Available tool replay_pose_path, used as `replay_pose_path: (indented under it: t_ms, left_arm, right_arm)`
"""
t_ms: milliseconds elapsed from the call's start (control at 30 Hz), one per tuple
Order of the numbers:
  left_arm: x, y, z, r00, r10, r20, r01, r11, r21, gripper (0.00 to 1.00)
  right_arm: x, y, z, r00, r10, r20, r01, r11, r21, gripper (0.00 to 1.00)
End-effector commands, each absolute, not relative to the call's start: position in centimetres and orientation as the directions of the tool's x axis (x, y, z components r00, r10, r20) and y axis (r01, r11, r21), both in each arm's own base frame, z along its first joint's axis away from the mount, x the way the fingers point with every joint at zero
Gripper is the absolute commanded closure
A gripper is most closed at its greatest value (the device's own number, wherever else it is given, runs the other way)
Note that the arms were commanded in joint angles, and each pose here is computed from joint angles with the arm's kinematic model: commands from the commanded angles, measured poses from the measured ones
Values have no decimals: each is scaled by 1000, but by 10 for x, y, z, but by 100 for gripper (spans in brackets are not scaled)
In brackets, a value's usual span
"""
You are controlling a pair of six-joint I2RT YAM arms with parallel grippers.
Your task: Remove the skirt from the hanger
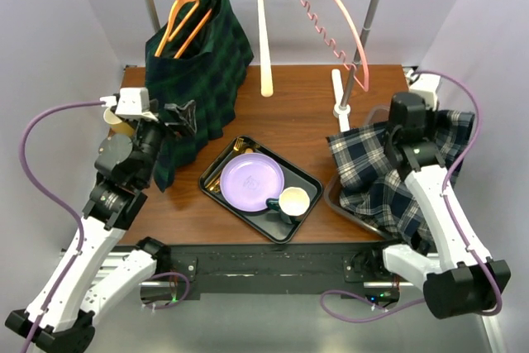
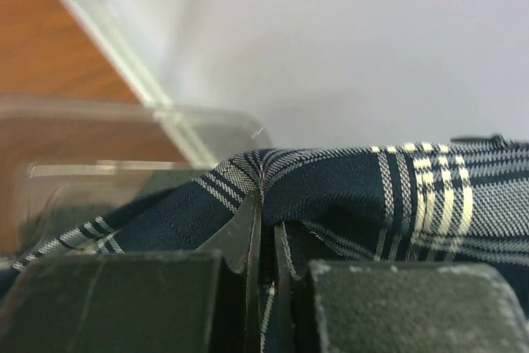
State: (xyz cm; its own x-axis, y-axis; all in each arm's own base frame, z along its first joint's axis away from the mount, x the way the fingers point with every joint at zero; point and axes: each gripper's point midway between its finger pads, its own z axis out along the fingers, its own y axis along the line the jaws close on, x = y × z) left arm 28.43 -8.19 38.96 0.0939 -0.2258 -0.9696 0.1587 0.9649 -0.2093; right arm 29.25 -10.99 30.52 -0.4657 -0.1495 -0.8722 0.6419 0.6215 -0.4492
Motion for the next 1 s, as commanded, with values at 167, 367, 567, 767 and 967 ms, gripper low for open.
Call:
replay_pose_path:
  t_ms: [167, 367, 567, 767, 967]
  left_arm:
    - [270, -55, 413, 222, -224, -949, 82, 974, -211, 0]
    - [274, -50, 404, 209, -209, -955, 45, 978, -204, 0]
    - [273, -44, 403, 213, -195, -957, 14, 980, -196, 0]
    - [273, -42, 401, 211, -188, -959, 0, 981, -193, 0]
    - [273, -37, 400, 214, -174, -961, -27, 983, -184, 0]
  right_arm:
    - [291, -132, 371, -320, -147, -936, 792, 500, -349, 100]
    - [314, -74, 289, -221, 190, -957, 620, 784, 13, 100]
    - [312, -25, 147, -398, 431, -810, 545, 821, 169, 100]
    - [304, -34, 93, -480, 405, -778, 586, 808, 60, 100]
    - [303, -34, 69, -535, 409, -740, 593, 805, 17, 92]
